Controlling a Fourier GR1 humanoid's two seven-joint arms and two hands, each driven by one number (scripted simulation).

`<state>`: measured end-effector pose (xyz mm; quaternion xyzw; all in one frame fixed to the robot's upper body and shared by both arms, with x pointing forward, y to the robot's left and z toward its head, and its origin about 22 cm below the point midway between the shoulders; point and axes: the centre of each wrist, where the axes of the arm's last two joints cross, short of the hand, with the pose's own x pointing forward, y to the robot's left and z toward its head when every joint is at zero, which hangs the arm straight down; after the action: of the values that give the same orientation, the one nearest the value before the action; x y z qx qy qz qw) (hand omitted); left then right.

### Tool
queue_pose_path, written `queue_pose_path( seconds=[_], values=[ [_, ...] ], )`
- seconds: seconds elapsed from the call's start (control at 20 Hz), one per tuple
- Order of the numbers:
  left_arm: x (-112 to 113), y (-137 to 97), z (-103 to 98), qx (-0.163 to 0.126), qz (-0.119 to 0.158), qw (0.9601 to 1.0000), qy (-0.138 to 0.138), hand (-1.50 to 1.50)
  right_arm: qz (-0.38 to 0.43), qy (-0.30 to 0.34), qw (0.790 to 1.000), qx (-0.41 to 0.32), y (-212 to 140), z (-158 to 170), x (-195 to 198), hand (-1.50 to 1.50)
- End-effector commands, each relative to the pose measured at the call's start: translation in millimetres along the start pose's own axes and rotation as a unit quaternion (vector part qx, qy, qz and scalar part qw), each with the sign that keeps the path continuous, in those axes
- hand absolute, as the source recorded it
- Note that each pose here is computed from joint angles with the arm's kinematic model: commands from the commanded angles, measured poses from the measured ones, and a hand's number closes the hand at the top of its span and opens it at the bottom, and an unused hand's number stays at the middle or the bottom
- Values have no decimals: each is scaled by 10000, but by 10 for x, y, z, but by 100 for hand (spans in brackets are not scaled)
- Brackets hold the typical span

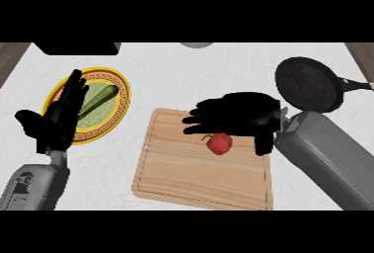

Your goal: Pick the bell pepper from the cutting board and place it in the pan

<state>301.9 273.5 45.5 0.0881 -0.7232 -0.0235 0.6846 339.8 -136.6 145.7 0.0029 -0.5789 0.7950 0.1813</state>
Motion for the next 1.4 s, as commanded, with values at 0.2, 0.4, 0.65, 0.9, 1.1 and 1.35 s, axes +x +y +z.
queue_pose_path(
  seconds=[0.2,0.4,0.65,0.9,1.1,1.35],
  values=[
    [86,86,117,-37,-33,10000,37,0,221,-131,9990,357,417,-96,-109,-150],
    [87,2,36,20,31,10000,38,0,721,221,9953,611,294,-307,69,-150],
    [42,80,77,83,7,10000,-22,0,1029,451,9915,655,394,-259,9,-150],
    [108,84,102,-35,-89,9999,42,0,1098,595,9886,835,314,-475,103,-150],
    [124,17,39,13,-84,9999,71,0,1072,547,9887,894,475,-548,62,-150],
    [57,89,-70,30,-7,10000,-13,0,1366,567,9833,1060,625,-625,100,-150]
  ],
)
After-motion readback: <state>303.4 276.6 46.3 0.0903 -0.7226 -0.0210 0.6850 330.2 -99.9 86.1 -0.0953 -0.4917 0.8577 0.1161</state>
